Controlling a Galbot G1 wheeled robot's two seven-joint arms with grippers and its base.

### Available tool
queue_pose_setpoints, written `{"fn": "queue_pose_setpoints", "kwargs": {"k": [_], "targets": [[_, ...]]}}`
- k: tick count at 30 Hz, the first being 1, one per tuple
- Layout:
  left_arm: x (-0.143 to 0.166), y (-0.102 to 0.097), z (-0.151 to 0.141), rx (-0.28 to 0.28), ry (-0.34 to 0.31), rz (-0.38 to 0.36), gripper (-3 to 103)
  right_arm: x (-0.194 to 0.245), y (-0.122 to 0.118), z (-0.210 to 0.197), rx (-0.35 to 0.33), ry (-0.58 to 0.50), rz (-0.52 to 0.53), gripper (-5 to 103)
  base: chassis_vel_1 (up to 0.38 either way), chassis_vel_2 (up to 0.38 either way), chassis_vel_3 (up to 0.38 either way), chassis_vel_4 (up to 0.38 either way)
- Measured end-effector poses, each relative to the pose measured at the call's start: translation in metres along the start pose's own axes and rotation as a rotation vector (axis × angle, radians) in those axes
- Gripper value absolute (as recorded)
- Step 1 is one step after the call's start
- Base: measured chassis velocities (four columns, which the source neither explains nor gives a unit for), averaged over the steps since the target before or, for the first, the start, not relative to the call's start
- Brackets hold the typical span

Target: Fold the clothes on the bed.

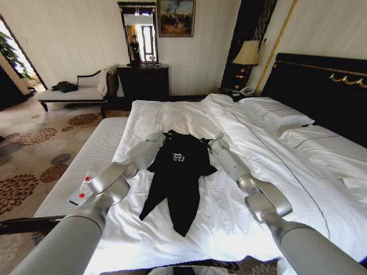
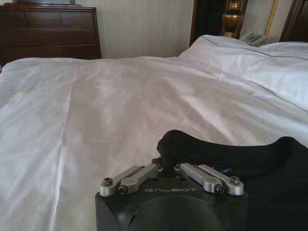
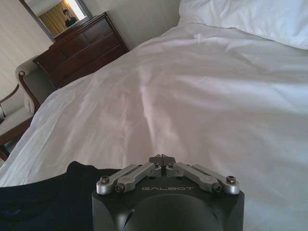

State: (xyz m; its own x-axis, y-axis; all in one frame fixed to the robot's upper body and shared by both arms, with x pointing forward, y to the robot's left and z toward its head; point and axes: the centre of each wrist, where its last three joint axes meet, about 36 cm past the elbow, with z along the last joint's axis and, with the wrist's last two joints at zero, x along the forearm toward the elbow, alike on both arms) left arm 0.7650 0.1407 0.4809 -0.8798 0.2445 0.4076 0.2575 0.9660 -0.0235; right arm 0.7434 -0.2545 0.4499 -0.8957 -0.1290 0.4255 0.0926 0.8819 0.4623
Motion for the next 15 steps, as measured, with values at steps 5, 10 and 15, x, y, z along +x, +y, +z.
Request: {"fn": "queue_pose_setpoints", "kwargs": {"k": [5, 10, 15], "targets": [[-0.001, 0.005, 0.011, 0.008, 0.005, -0.013, 3, -0.005, 0.002, 0.004, -0.003, -0.011, 0.006, 0, 0.0, 0.0, 0.0, 0.0], [-0.004, -0.004, 0.019, 0.004, 0.012, -0.008, 3, -0.007, 0.002, 0.008, 0.002, -0.014, 0.003, 0, 0.0, 0.0, 0.0, 0.0], [-0.008, -0.018, 0.026, 0.011, 0.025, -0.006, 3, -0.009, 0.004, 0.02, 0.017, -0.007, 0.007, 0, 0.0, 0.0, 0.0, 0.0]]}}
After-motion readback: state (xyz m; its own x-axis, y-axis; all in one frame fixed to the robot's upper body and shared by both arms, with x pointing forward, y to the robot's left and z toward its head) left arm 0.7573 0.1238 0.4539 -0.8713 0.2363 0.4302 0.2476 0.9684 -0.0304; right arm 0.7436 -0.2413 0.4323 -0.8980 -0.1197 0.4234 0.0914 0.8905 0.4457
